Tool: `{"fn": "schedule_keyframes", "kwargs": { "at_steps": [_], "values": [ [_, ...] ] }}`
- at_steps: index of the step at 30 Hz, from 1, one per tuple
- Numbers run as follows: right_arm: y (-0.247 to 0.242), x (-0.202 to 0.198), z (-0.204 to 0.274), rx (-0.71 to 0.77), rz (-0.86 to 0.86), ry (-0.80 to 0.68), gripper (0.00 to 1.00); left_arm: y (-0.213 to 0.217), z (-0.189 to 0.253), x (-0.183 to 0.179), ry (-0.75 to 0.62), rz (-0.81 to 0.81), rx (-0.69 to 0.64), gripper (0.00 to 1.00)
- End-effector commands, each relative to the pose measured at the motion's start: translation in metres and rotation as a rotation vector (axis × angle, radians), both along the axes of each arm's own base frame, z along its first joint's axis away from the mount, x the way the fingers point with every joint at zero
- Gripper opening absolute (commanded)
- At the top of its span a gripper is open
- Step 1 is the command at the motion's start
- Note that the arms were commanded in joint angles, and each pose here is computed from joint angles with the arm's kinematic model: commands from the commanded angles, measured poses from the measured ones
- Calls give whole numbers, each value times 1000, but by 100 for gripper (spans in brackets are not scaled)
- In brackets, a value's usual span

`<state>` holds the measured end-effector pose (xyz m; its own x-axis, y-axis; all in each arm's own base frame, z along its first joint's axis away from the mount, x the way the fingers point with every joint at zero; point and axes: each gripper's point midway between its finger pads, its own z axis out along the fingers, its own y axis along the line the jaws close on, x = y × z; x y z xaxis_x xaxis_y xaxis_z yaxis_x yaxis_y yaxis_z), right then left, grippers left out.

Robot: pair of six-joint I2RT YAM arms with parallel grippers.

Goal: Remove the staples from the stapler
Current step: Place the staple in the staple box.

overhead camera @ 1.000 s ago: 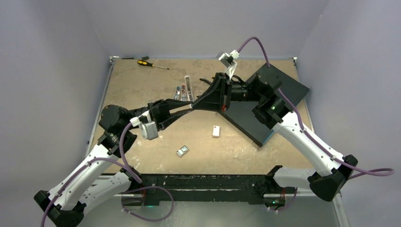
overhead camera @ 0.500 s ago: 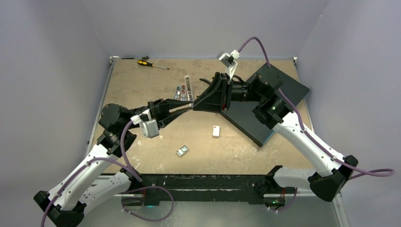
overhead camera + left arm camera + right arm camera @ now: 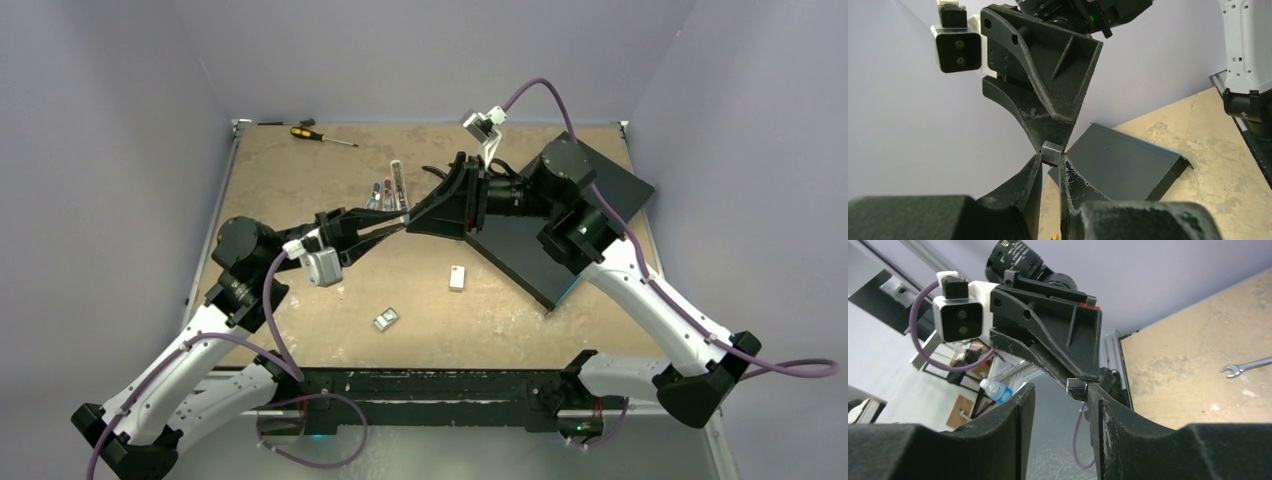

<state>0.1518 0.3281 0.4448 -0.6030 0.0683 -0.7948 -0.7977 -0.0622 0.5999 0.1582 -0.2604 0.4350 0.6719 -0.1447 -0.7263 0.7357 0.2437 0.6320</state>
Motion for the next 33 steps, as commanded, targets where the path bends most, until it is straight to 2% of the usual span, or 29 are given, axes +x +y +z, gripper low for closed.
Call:
{"fn": "schedule_keyframes", "kwargs": {
  "at_steps": [1, 12, 16, 21, 29, 33],
  "values": [
    [-6, 26, 12, -6, -187, -46, 47, 4, 19, -14, -70, -32, -24, 11],
    [-22, 45, 22, 5, -368, -70, 50, 6, 11, -12, -44, -11, -3, 11],
    [-32, 60, 7, -57, -483, -39, 50, 9, -2, -7, 23, 26, 26, 11],
    [-41, 81, -23, -155, -602, 15, 51, 14, -36, 6, 194, 106, 87, 11],
    [-47, 83, -58, -230, -632, 53, 52, 25, -114, 37, 556, 298, 237, 6],
    [-50, 82, -69, -249, -643, 61, 52, 22, -152, 46, 696, 342, 315, 6]
  ]
}}
